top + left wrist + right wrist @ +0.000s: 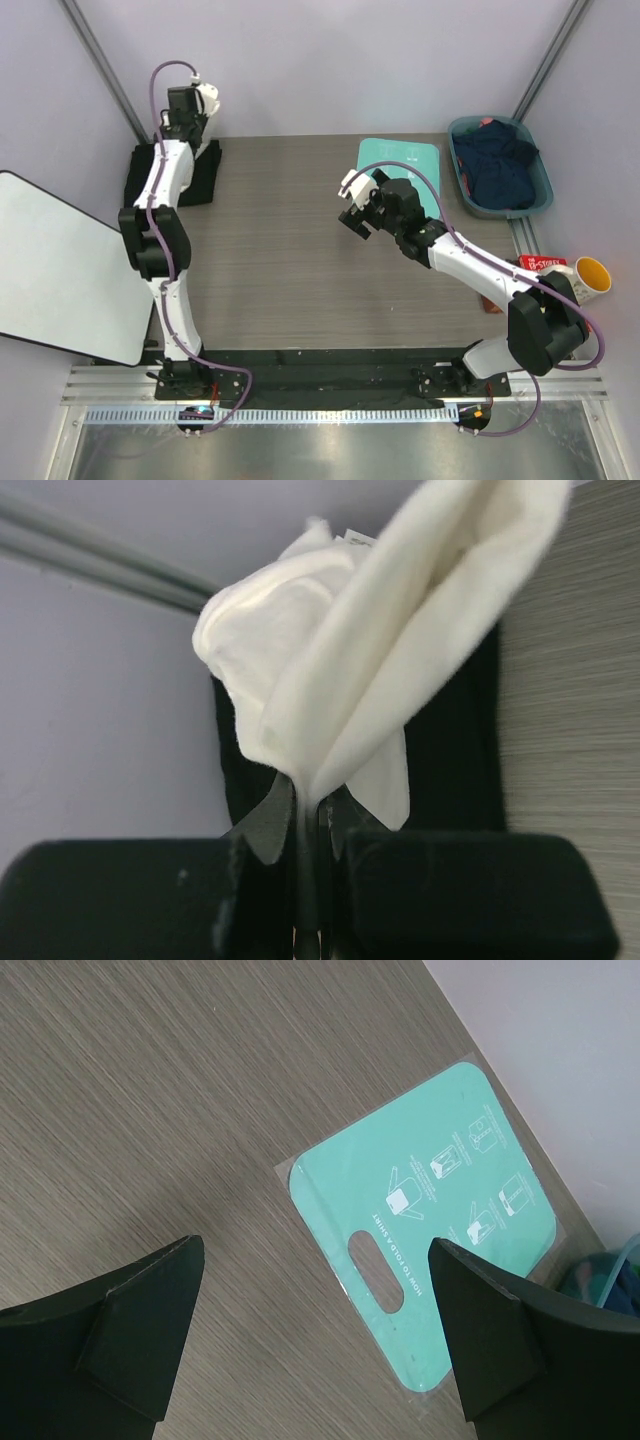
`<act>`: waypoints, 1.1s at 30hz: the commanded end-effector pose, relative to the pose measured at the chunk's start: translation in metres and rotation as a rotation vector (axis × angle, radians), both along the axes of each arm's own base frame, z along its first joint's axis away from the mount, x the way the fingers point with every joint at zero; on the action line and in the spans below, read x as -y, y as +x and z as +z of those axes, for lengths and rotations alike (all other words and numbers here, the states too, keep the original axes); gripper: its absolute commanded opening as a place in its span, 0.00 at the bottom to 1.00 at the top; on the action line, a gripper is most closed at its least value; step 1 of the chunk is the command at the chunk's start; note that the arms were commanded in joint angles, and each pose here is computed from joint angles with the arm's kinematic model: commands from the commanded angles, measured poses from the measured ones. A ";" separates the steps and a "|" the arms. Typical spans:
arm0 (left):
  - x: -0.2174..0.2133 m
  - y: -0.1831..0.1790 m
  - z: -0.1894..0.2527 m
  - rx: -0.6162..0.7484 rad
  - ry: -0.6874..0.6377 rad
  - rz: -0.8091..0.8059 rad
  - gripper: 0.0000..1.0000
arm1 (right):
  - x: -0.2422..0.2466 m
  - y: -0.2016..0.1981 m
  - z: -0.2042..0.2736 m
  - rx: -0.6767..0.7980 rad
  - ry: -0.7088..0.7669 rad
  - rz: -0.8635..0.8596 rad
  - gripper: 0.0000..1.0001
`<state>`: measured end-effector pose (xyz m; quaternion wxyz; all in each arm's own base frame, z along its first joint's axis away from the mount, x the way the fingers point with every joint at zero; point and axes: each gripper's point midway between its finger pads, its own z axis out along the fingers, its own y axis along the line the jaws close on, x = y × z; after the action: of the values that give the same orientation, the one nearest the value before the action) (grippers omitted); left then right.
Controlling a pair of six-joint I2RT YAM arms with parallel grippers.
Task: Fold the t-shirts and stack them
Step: Neatly place the folded tshirt to the corner
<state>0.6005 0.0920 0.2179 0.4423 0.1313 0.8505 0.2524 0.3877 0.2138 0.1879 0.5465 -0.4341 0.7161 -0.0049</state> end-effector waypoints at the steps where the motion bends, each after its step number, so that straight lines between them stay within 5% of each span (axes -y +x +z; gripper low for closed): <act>1: 0.056 -0.002 0.093 0.182 -0.036 -0.124 0.00 | -0.002 0.000 0.026 0.070 0.060 0.005 1.00; 10: 0.065 0.006 0.119 0.262 -0.021 -0.070 0.00 | 0.001 -0.004 0.026 0.077 0.063 0.004 1.00; 19: 0.017 0.022 0.056 0.174 -0.017 0.091 0.00 | 0.002 -0.005 0.027 0.078 0.059 0.004 1.00; 26: 0.039 0.021 0.066 0.177 -0.043 0.037 0.00 | 0.002 -0.005 0.024 0.078 0.055 0.007 1.00; 33: 0.081 0.004 0.066 0.128 -0.261 -0.019 0.00 | 0.001 -0.004 0.024 0.078 0.055 0.007 1.00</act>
<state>0.6153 0.0385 0.2281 0.4545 0.0995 0.8581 0.2171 0.3805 0.2087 0.1820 0.5463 -0.4348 0.7158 -0.0055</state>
